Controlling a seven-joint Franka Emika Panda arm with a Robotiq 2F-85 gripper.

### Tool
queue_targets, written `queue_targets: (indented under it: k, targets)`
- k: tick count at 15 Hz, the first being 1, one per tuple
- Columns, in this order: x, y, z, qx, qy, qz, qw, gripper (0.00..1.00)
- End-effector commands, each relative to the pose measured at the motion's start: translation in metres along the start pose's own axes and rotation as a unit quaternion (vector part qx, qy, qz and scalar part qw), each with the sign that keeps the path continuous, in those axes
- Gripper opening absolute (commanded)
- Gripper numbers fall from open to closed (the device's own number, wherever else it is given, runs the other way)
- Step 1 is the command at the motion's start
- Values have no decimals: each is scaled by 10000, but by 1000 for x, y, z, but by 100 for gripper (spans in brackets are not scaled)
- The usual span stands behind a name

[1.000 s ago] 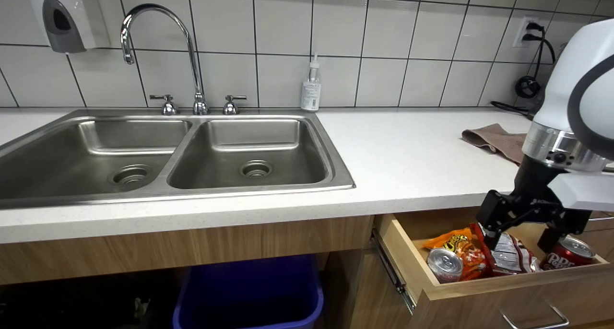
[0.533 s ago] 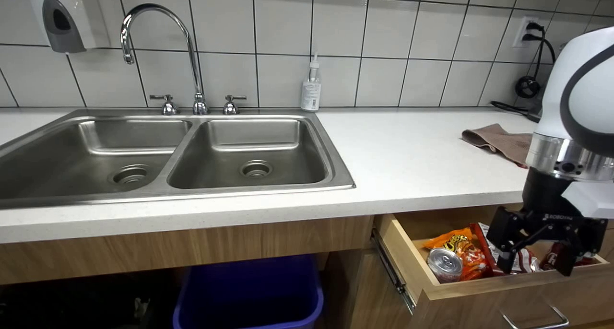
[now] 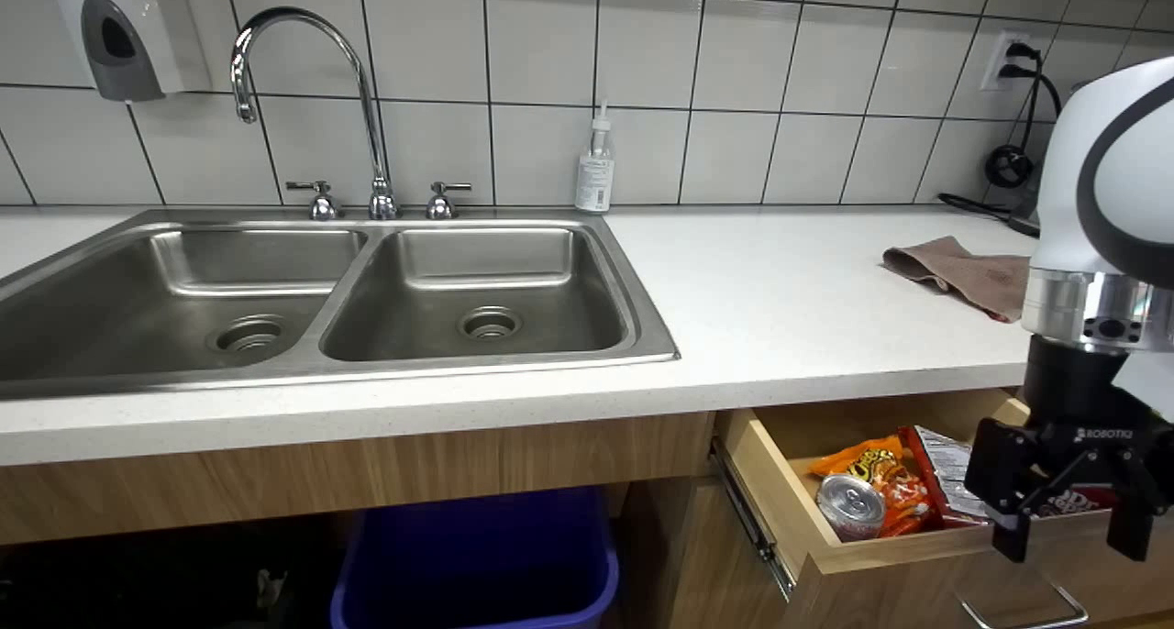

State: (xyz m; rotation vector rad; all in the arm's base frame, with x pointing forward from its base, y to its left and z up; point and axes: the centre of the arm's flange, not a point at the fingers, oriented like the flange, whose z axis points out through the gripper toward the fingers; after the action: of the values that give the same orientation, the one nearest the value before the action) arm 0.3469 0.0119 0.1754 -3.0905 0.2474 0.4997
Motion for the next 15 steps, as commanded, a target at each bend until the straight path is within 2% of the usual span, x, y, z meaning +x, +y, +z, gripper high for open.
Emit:
queue_targets:
  k: [1, 6, 15]
  targets:
    - [-45, 20, 3, -116, -243, -90, 9996, 100]
    - [-41, 29, 13, -226, -423, -106, 9988, 100]
    - [-27, 34, 39, -391, -480, -177, 9979, 100]
